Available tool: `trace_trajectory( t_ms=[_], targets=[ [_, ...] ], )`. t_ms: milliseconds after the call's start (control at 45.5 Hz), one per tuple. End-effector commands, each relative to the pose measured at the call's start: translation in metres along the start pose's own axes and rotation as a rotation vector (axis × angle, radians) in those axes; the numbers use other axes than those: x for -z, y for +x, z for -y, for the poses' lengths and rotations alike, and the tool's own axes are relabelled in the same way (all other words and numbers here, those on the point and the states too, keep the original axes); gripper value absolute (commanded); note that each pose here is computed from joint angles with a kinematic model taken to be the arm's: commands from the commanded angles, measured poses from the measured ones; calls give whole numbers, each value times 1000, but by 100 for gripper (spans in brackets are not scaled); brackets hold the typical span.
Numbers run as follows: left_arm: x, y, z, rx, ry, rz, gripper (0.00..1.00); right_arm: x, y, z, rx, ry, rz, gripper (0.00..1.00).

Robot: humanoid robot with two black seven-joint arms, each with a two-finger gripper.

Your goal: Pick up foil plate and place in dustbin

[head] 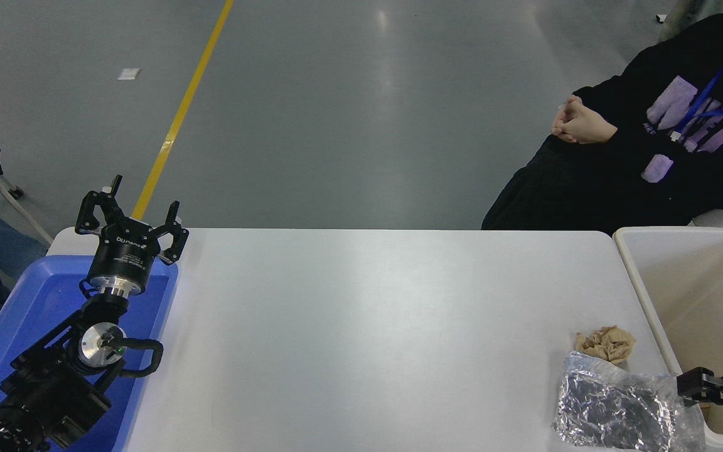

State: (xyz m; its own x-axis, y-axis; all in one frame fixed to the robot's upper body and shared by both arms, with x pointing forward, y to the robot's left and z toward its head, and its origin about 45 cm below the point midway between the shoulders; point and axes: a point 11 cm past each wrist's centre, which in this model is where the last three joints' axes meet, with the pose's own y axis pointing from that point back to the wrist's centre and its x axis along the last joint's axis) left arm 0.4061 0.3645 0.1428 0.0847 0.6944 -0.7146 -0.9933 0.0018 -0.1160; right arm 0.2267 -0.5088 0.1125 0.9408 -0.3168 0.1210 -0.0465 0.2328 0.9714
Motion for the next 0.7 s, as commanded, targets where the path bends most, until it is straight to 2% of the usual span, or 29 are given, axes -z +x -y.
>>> trace_trajectory(
  t_ms=[0, 462, 549, 681],
  targets=[
    [0, 0, 0, 0, 0, -1, 98, 0, -8, 11, -6, -6, 7, 98],
    [0, 0, 0, 0, 0, -1, 98, 27, -10, 18, -8, 56, 4, 98],
    [0, 0, 0, 0, 0, -1, 98, 35, -15, 22, 4, 66, -7, 93],
    [0, 0, 0, 0, 0, -1, 98, 35, -20, 26, 16, 66, -4, 76]
  ],
)
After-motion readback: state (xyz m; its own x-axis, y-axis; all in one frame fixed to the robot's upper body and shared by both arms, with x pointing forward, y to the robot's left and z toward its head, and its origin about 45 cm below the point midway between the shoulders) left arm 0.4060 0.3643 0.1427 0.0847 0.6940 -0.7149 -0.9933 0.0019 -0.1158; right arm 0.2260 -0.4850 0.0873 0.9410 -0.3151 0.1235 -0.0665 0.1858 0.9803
